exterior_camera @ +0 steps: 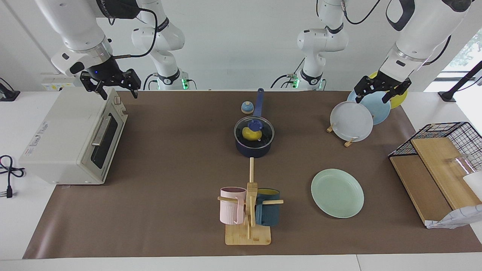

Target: Transfer potato from pot to plate

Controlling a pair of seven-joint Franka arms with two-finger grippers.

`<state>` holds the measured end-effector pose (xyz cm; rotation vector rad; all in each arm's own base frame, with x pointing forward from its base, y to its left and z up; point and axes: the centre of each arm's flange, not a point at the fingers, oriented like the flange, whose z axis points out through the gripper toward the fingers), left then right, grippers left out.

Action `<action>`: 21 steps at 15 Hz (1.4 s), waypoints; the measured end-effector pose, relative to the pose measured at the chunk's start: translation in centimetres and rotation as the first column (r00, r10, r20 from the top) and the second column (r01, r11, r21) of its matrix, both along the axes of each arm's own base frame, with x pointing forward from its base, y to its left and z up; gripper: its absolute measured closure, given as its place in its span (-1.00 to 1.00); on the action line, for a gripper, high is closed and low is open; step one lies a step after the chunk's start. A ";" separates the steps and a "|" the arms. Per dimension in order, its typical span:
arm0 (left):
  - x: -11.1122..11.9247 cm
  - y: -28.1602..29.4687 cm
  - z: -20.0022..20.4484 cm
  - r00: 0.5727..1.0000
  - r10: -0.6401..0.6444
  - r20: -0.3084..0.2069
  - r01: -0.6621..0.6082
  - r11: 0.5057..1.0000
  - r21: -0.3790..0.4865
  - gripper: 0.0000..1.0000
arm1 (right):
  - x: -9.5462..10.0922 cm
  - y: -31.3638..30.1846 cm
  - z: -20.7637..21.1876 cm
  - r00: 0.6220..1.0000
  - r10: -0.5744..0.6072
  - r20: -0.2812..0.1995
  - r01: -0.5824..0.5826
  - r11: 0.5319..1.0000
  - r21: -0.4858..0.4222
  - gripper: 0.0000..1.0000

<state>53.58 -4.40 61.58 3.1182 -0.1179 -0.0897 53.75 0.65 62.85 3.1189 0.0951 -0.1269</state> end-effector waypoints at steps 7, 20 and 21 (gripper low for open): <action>0.0 0.0 0.0 1.000 0.000 0.000 0.000 1.000 0.000 -1.00 | 0.0 0.1 0.0 1.000 0.001 0.000 -0.001 1.000 0.000 -1.00; 0.0 0.0 0.0 1.000 0.000 0.000 0.000 1.000 0.000 -1.00 | -0.4 8.1 0.0 0.998 0.055 0.014 -0.055 0.997 0.055 -1.00; 0.0 0.0 0.0 1.000 0.000 0.000 0.000 1.000 0.000 -1.00 | -0.6 10.1 -0.1 0.998 0.053 0.019 -0.054 0.997 0.054 -1.00</action>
